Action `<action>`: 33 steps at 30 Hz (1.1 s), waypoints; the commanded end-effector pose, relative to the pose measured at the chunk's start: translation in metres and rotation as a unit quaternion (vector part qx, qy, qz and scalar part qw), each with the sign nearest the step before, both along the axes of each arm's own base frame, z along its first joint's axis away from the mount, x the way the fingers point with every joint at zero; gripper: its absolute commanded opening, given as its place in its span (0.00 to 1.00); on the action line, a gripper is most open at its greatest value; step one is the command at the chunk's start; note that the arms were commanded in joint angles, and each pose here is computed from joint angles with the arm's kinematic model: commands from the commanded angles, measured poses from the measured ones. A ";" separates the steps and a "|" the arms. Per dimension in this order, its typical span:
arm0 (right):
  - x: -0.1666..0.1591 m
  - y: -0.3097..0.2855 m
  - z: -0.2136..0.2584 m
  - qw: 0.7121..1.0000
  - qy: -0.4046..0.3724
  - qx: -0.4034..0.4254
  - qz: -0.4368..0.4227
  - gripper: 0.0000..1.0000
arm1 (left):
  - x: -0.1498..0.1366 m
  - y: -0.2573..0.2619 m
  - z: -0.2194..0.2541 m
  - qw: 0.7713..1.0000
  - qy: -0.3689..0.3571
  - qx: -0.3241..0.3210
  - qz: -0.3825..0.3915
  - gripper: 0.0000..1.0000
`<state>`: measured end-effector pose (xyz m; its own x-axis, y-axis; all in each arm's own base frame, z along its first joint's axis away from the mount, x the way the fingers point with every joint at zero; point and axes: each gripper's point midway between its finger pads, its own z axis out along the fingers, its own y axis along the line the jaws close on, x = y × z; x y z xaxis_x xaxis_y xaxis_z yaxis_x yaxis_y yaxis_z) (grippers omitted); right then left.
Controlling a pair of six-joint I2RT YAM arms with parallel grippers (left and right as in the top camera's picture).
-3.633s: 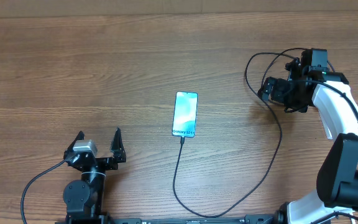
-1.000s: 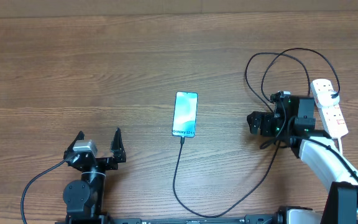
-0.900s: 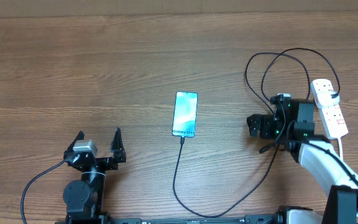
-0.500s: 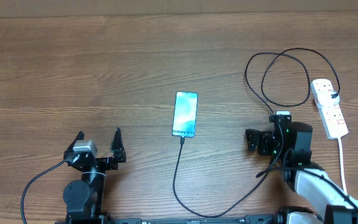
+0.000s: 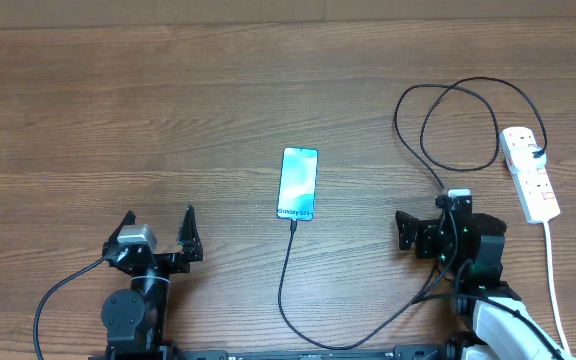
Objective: Plug charger to phone and switch on socket
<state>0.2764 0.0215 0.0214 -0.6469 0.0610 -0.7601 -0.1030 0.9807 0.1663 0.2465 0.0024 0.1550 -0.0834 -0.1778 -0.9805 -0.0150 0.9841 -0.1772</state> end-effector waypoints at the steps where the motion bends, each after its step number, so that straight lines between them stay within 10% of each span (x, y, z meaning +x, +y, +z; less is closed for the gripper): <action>1: -0.007 0.003 -0.004 1.000 -0.001 0.005 0.003 1.00 | 0.000 0.000 0.001 1.000 -0.004 0.012 0.001 1.00; 33: -0.035 0.008 0.005 0.999 -0.019 0.035 -0.010 1.00 | 0.000 0.000 0.001 1.000 -0.004 0.012 0.001 1.00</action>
